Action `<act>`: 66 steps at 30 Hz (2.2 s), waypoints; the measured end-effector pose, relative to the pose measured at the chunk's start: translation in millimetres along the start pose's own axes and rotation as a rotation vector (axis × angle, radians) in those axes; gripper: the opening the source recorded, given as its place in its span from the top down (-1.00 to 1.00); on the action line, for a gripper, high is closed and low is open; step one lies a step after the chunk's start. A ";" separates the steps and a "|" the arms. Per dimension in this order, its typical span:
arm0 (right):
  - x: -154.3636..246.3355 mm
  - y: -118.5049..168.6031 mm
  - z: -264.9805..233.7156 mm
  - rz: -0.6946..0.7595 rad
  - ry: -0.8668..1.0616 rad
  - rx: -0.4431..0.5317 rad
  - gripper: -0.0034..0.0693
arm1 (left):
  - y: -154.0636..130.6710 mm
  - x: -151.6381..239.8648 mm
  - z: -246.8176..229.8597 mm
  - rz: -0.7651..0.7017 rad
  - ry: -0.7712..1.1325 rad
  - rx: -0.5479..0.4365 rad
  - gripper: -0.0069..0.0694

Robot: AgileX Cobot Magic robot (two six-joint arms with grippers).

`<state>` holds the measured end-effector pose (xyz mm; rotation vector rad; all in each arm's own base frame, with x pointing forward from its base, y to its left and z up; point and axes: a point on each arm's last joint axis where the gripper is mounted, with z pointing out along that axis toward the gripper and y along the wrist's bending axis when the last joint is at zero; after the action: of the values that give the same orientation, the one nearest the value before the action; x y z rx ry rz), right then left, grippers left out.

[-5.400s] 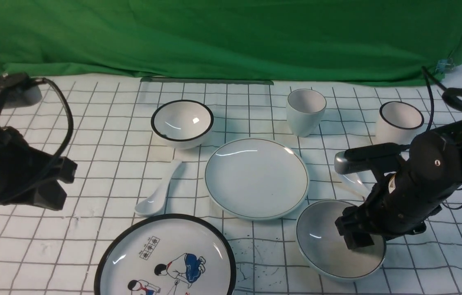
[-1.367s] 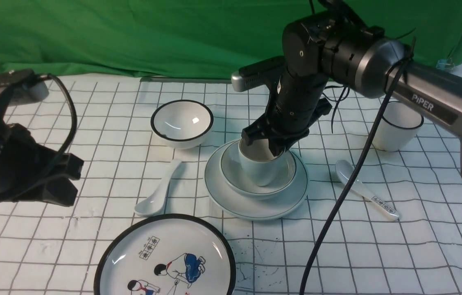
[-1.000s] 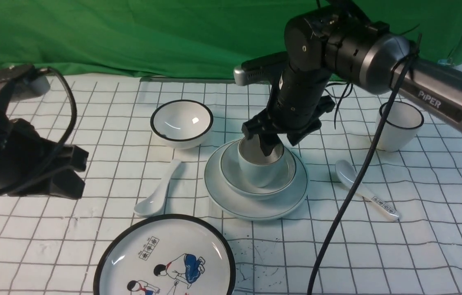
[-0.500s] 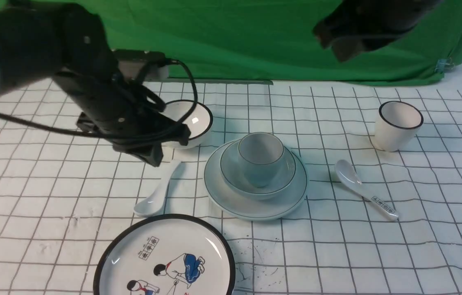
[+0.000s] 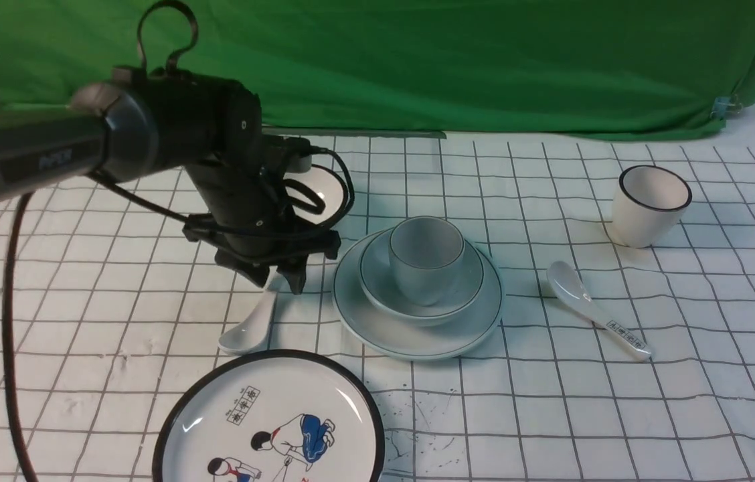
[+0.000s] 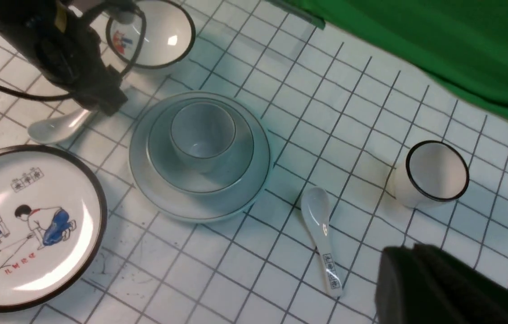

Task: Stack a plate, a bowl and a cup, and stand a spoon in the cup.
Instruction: Use the left arm to grab a blue soup spoon, then use the left arm to put the blue soup spoon into the blue teacup in the middle

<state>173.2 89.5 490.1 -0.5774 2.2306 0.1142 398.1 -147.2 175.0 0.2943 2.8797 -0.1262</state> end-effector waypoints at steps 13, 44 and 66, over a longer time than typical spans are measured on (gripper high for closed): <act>6.0 -2.7 -20.0 0.037 -0.050 0.003 0.69 | 3.6 -2.6 22.4 -0.022 0.014 -0.019 0.44; 6.3 -7.4 -22.1 -0.014 -0.058 0.053 0.62 | -110.7 13.6 -88.3 0.119 -1.090 0.372 0.53; 6.0 -7.6 -22.6 -0.032 -0.064 0.056 0.62 | -117.5 14.8 -19.4 0.210 -1.125 0.360 0.38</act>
<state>157.4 74.5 501.6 -0.5710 2.1548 0.0530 355.0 -256.9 197.2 0.4122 1.6912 -0.5632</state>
